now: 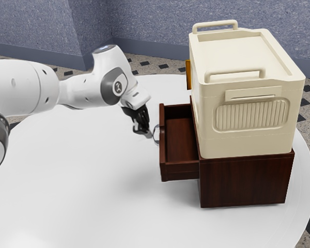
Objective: Push the drawer handle with one arm to close the drawer
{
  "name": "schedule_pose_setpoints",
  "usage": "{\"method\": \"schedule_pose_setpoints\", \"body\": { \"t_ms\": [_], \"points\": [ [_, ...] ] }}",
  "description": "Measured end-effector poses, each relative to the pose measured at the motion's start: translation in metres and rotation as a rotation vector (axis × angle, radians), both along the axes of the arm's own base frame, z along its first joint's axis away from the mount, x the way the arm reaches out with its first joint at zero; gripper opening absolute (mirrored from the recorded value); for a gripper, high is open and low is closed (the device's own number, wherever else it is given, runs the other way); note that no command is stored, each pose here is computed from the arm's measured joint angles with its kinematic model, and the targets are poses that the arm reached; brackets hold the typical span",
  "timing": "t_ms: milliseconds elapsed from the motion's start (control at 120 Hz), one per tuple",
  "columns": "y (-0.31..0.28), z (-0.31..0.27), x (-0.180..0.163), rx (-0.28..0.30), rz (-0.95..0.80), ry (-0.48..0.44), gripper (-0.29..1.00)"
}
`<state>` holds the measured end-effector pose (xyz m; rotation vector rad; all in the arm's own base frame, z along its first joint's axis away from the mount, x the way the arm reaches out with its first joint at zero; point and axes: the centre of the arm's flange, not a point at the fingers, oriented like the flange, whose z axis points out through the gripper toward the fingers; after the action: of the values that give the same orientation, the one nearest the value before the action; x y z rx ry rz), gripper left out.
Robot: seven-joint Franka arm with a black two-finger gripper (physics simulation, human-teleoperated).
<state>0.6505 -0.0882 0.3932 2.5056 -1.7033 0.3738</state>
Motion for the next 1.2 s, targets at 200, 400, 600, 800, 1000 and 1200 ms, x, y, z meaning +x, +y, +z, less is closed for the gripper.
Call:
{"method": "schedule_pose_setpoints", "body": {
  "t_ms": [200,400,600,800,1000,1200],
  "points": [
    [-0.015,-0.001,0.006,-0.001,-0.021,-0.005,-0.08],
    [-0.027,-0.002,0.013,-0.005,-0.034,-0.011,-0.08],
    [-0.047,0.0,0.021,-0.011,-0.056,-0.018,-0.08],
    [-0.062,0.0,0.029,-0.013,-0.072,-0.018,-0.08],
    [-0.08,-0.001,0.036,-0.015,-0.09,-0.02,-0.08],
    [-0.098,0.003,0.045,-0.019,-0.106,-0.031,-0.04]
  ]
}}
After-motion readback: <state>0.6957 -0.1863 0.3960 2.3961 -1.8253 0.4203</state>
